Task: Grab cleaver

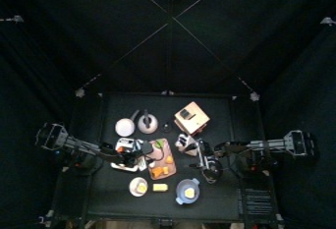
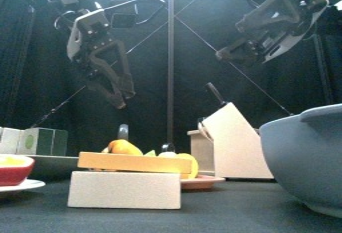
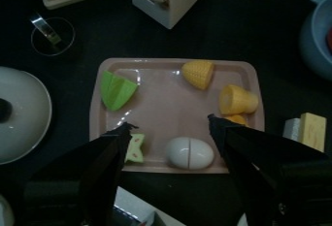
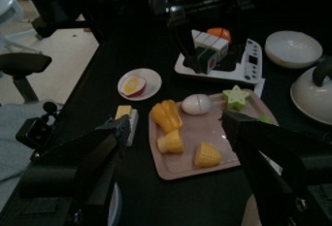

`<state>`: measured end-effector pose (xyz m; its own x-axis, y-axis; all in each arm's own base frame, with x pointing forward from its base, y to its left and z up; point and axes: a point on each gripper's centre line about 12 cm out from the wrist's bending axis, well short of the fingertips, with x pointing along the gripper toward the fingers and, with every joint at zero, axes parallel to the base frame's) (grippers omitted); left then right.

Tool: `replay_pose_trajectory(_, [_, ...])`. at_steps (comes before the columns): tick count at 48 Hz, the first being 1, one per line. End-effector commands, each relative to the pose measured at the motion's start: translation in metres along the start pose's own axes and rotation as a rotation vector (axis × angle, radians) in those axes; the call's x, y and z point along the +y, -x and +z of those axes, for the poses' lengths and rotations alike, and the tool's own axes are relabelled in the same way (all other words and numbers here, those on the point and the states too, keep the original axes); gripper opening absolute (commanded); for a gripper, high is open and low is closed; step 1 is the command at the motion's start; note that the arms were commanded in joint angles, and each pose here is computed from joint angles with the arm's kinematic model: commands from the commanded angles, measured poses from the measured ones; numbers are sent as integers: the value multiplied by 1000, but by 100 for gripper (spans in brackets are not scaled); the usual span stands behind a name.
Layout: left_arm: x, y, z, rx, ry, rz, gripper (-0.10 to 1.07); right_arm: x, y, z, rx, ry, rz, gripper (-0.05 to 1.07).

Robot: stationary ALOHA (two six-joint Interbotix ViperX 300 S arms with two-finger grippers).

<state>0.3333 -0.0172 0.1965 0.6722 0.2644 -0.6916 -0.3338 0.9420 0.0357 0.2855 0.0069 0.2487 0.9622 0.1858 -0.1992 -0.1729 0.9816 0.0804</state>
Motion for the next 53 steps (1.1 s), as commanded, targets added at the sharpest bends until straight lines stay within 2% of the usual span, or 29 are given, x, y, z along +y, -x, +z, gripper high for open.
replay_pose_trajectory(1, [1, 7, 14, -53, -12, -9, 97, -4, 9, 19, -69, -11, -24, 104])
replay_pose_trajectory(9, [5, 13, 29, -113, -50, 3, 97, -18, 31, 21, -127, -65, -102, 103])
replay_pose_trajectory(13, [9, 14, 37, -143, -63, 10, 97, -22, 42, 14, -136, -84, -134, 103])
replay_pose_trajectory(21, [21, 13, 64, -224, -74, 3, 97, -29, 58, 0, -140, -119, -189, 103])
replay_pose_trajectory(30, [44, 3, 87, -264, -29, 4, 97, -39, 62, -12, -128, -175, -244, 103])
replay_pose_trajectory(41, [52, -7, 108, -317, 6, -77, 97, -51, 69, -27, -84, -252, -331, 103])
replay_pose_trajectory(49, [63, -8, 119, -326, 63, -46, 97, -57, 72, -32, -56, -308, -385, 103])
replay_pose_trajectory(53, [68, -9, 121, -313, 66, 1, 97, -58, 73, -35, -38, -321, -401, 103])
